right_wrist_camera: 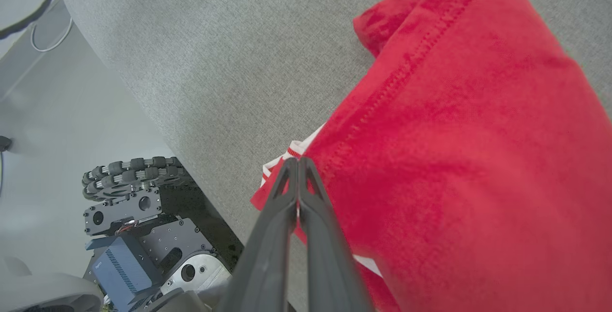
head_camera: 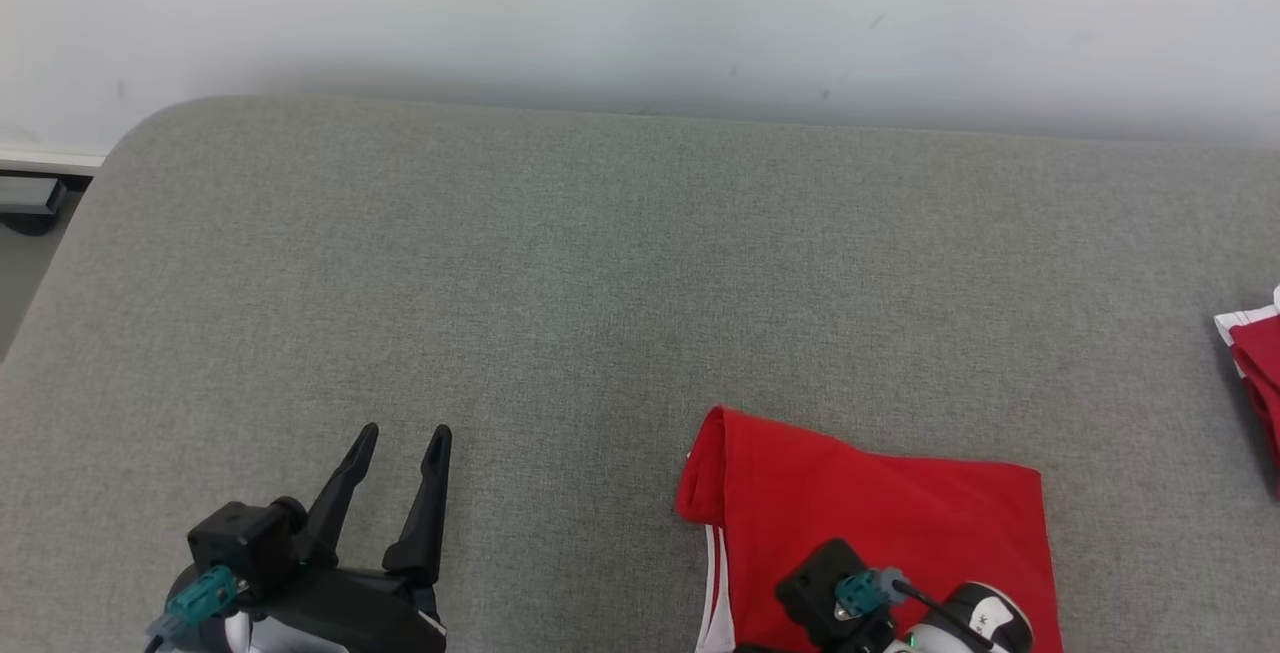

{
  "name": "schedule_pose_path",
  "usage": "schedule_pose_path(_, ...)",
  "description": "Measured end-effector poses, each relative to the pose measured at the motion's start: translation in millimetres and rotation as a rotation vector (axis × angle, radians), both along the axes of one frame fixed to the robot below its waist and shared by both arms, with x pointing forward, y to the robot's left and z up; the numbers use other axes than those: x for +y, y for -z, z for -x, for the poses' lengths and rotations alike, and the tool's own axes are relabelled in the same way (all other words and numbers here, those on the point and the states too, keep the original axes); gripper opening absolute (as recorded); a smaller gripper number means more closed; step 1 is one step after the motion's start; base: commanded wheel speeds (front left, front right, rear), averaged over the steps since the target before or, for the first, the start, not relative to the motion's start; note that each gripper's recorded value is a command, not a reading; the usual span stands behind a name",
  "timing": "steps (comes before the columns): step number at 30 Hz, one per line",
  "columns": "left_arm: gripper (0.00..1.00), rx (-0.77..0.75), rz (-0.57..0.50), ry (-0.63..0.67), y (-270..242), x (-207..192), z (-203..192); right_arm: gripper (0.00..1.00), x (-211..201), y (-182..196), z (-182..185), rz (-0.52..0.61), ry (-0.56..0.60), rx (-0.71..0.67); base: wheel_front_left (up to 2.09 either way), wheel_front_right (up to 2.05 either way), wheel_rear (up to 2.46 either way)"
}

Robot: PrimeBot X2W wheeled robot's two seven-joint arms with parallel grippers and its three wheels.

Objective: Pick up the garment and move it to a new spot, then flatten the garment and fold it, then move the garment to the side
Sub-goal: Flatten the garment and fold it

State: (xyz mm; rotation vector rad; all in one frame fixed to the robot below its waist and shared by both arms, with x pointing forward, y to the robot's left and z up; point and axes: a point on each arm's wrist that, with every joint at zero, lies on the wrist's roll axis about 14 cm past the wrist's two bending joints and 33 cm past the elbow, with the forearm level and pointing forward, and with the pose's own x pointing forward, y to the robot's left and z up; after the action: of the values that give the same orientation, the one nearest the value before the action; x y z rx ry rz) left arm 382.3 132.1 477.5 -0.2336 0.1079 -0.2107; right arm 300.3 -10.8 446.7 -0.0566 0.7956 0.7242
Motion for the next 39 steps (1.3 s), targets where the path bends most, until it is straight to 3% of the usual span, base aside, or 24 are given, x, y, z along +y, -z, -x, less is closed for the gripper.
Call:
schedule_pose_path(16,1.00,0.002,-0.001,-0.011,0.3,4.2,2.3,0.01,17.5,15.0,17.4,0.008,-0.079,0.084,0.00,0.00,0.00)
schedule_pose_path(17,1.00,0.003,-0.001,-0.010,0.6,4.3,2.3,0.22,17.5,15.5,17.3,0.009,-0.079,0.085,0.00,0.00,0.00)
schedule_pose_path(18,1.00,0.003,-0.002,-0.011,0.8,4.4,2.1,0.36,17.2,15.8,16.9,0.008,-0.077,0.086,0.00,0.00,0.00)
schedule_pose_path(19,1.00,0.004,-0.003,-0.012,1.0,4.4,1.9,0.79,16.9,16.5,16.5,0.006,-0.071,0.091,0.00,0.00,0.00)
schedule_pose_path(20,1.00,0.005,-0.003,-0.012,1.2,4.4,1.8,1.00,16.6,16.6,15.7,0.002,-0.066,0.091,0.00,0.00,0.00)
schedule_pose_path(29,1.00,0.007,-0.007,-0.007,2.3,2.8,-0.5,1.00,9.6,-9.0,-9.3,-0.088,0.024,0.010,0.00,0.00,0.00)
schedule_pose_path(35,1.00,0.007,-0.011,0.007,2.7,-1.1,-3.4,1.00,-46.6,-31.6,-43.3,-0.036,0.219,-0.106,0.00,0.00,0.00)
schedule_pose_path(39,1.00,0.007,-0.012,0.020,2.9,-5.0,-5.2,1.00,-93.9,-30.9,-49.3,0.024,0.369,-0.114,0.00,0.00,0.00)
